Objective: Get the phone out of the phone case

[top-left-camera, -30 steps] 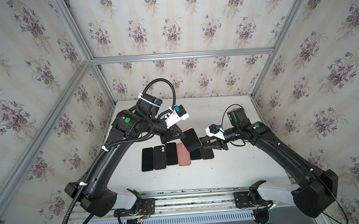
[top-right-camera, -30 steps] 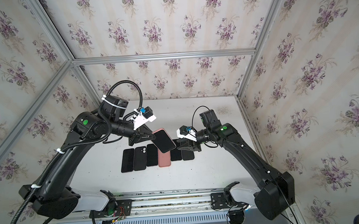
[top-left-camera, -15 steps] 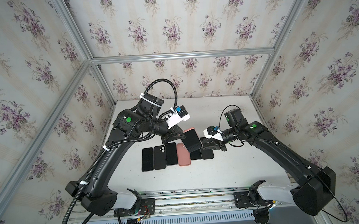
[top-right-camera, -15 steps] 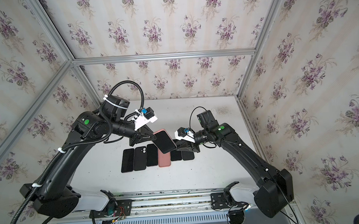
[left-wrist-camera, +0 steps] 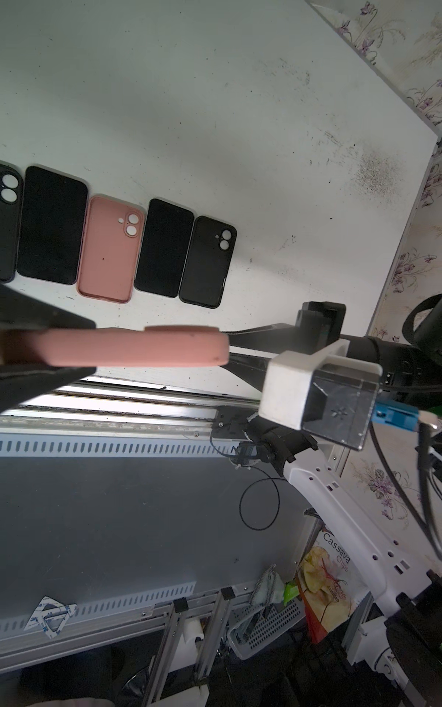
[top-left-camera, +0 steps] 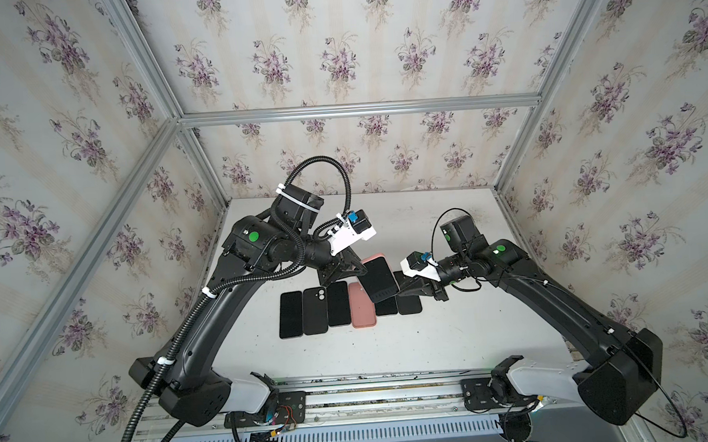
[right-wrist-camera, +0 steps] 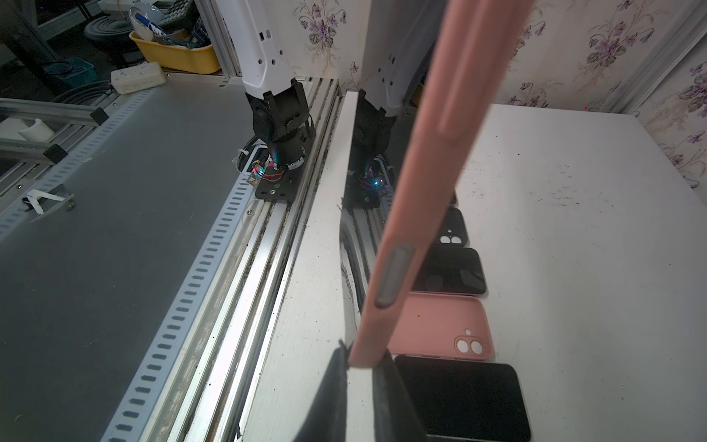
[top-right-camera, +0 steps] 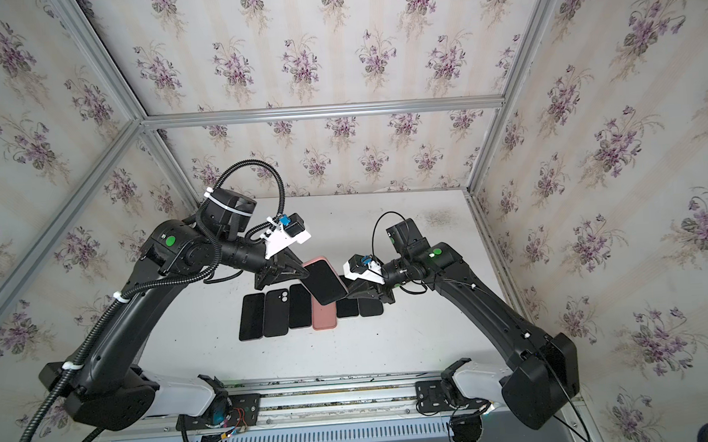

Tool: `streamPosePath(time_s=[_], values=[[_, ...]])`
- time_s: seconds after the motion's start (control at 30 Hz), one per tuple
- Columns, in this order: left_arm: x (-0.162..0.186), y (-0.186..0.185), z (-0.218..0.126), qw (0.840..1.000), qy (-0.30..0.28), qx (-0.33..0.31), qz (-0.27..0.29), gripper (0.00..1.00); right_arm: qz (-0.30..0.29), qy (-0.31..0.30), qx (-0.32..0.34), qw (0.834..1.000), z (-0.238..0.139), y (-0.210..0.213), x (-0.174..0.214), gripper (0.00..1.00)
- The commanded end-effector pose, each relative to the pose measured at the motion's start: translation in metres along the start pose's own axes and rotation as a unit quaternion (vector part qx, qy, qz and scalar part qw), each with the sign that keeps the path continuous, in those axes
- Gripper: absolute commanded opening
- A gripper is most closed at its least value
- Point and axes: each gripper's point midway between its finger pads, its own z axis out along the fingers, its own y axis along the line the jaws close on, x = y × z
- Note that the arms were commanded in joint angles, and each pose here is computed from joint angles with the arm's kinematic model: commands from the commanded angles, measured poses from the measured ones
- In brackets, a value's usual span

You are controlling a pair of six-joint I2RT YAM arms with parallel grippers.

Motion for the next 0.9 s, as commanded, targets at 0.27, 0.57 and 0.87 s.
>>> streamPosePath(time_s=[0.27,0.57,0.87], values=[[-0.014,-0.009,0.003,0.999,-0.024,0.032,0.024,0.0,-0.034,-0.019,-0.015,0.999,0.001,0.01,-0.016,0.04],[-0.031,-0.008,0.014,0.996,-0.04,0.072,0.022,0.0,-0.08,-0.032,0.012,0.996,0.004,0.006,-0.026,0.01],[-0.039,-0.011,0.024,0.992,-0.055,0.114,0.005,0.0,-0.101,-0.051,0.04,0.993,0.004,-0.007,-0.035,0.01]])
